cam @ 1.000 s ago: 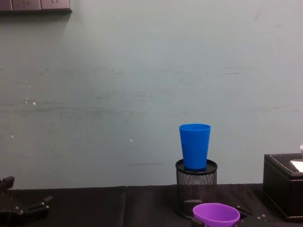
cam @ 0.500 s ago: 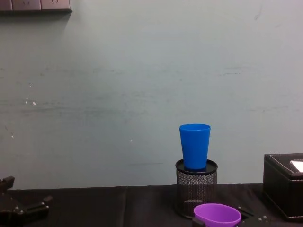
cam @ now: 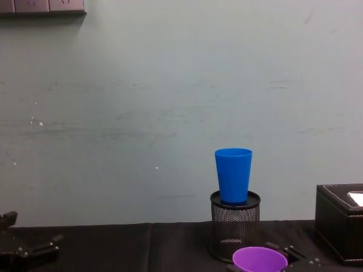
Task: Pick up one cup with a gripper and tap it against the other cup.
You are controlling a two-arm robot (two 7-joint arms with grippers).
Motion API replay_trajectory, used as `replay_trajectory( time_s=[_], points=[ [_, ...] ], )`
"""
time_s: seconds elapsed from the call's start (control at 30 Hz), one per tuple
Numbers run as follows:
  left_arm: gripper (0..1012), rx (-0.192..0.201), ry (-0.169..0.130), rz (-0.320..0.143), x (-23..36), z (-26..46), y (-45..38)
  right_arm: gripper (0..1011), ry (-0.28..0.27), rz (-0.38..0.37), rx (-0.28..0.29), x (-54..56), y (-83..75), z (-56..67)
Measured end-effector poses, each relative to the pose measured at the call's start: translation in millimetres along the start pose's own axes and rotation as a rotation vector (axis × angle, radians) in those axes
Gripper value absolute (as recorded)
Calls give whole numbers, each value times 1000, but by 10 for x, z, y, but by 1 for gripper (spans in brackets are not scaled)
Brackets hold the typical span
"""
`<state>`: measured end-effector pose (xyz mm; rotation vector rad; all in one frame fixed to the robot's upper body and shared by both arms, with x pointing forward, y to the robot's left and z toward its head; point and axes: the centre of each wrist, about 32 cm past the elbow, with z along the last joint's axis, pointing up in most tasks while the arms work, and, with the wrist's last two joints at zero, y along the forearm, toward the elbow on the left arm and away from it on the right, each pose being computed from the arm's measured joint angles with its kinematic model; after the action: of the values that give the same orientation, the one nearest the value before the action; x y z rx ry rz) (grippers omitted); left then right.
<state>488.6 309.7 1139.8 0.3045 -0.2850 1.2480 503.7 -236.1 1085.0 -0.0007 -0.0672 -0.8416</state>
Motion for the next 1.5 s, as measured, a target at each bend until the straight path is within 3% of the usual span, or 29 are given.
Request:
replay_trajectory(
  time_s=[0.23,0.57,0.7,0.9,1.0,1.03,1.5],
  points=[
    [1000,0,0,0,0,0,0,1003,-5,3,9,-2,9,38],
    [1000,0,0,0,0,0,0,1003,-16,-4,58,-8,54,458],
    [1000,0,0,0,0,0,0,1003,-7,-66,36,2,62,632],
    [1000,0,0,0,0,0,0,1003,5,-262,-33,57,45,819],
    [1000,0,0,0,0,0,0,1003,14,-328,-53,86,32,833],
    [1000,0,0,0,0,0,0,1003,28,-436,-94,160,13,773],
    [1000,0,0,0,0,0,0,1003,27,-440,-95,167,14,769]
  ],
)
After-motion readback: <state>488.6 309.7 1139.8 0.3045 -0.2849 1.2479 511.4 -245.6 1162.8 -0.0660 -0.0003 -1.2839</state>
